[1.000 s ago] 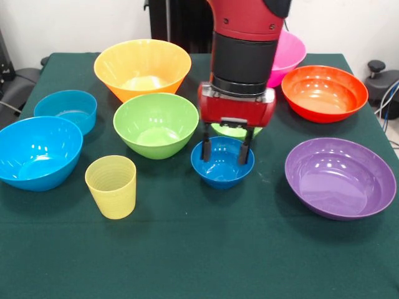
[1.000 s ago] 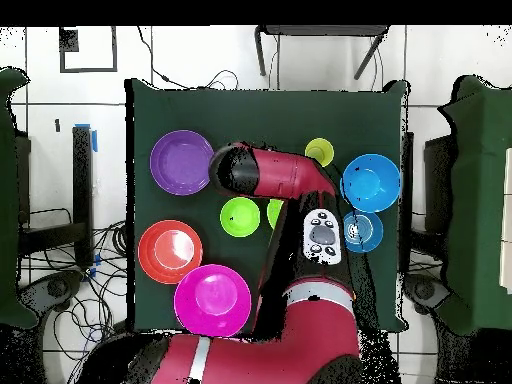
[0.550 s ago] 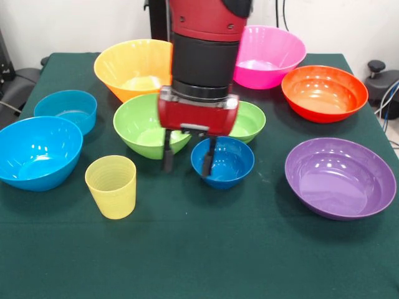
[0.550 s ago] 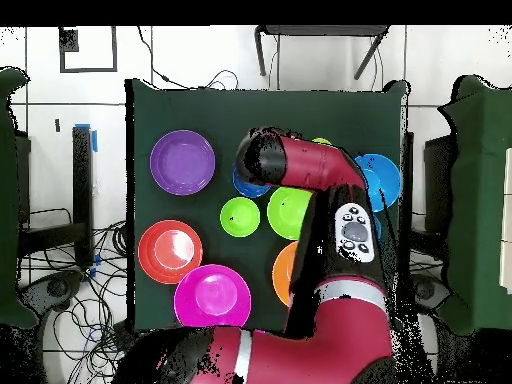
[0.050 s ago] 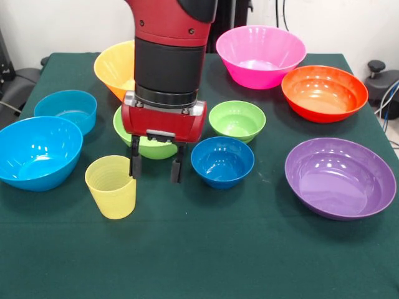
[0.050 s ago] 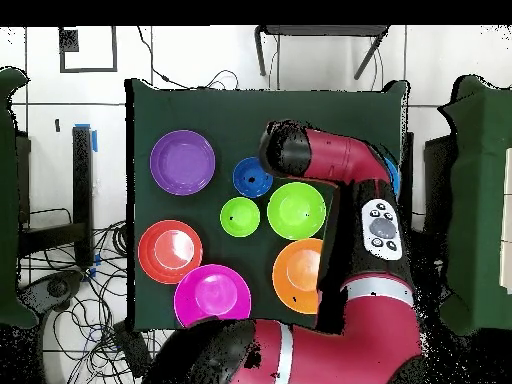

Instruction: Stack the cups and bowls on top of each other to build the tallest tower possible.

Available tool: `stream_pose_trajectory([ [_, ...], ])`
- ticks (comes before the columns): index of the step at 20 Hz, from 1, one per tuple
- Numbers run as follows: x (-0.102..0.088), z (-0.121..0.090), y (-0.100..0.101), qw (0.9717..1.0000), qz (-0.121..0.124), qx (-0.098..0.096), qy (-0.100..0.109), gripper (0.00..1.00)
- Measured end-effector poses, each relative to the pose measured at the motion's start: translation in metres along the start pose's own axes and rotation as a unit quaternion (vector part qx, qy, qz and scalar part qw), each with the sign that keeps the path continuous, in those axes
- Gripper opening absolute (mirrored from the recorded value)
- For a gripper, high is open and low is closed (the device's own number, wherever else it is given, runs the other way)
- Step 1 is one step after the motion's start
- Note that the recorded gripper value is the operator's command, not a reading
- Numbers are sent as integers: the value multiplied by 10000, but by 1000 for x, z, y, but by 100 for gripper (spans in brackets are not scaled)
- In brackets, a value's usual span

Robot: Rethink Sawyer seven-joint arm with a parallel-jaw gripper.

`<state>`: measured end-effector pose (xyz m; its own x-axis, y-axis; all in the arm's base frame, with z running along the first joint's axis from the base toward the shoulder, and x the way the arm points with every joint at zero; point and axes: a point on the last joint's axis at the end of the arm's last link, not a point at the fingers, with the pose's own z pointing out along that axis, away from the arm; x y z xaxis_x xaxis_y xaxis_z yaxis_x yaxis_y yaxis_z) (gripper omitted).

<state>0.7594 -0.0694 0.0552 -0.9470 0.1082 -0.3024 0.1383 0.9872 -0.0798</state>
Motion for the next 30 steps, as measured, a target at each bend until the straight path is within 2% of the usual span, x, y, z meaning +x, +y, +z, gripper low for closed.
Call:
stream_pose_trajectory([
  [8, 2, 3, -1, 9997, -64, -112, 193, 100],
  [19, 2, 9, -11, 9996, -115, -194, 153, 100],
  [30, 6, 16, -43, 9997, -193, -110, 115, 100],
])
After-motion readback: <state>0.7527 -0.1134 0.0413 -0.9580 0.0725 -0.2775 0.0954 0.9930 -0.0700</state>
